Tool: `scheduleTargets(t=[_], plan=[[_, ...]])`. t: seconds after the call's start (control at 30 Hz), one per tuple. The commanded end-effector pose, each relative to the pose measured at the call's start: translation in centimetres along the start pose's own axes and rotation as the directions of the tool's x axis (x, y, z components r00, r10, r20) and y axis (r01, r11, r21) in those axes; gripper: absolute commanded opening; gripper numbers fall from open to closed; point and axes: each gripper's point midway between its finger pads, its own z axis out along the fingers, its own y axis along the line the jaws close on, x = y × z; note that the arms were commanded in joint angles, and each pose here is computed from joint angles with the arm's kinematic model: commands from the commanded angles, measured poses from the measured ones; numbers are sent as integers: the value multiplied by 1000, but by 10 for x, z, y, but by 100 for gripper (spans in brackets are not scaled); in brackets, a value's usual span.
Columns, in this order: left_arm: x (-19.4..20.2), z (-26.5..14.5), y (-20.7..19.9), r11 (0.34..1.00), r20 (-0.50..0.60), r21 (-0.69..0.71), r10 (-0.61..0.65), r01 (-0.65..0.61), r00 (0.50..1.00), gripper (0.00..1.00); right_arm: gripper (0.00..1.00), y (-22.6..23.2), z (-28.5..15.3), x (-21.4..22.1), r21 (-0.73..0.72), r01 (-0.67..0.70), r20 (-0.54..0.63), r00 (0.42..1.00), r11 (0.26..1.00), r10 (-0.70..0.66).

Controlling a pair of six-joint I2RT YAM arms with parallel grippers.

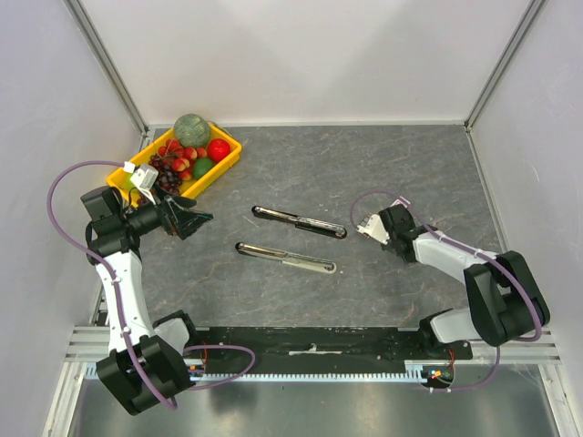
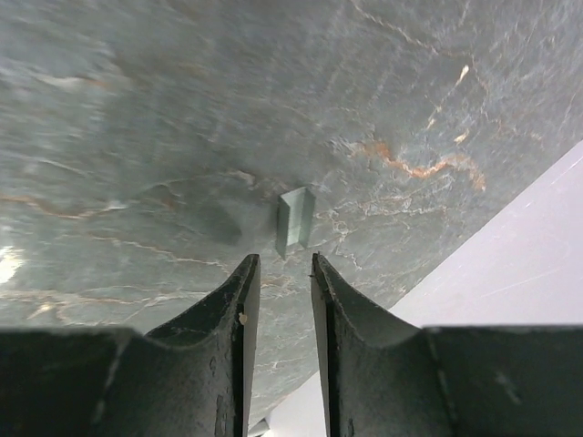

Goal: Load the staples into the stapler
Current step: Place the staple at the center of the board.

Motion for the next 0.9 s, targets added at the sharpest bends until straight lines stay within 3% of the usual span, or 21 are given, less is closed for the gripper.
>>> scheduleTargets(t=[0.0,0.43,0.87], plan=[[-7,-2,-6,999,19,19,35,-36,999,99,37,-23,6,-5,16,-56,24,998,998,56],[-5,-1,-6,999,17,25,28,-29,999,99,40,-11,25,-2,-244,-138,92,982,960,165],[-4,0,-4,999,15,32,21,-21,1000,99,37,10,38,-7,-475,34,161,986,879,49]])
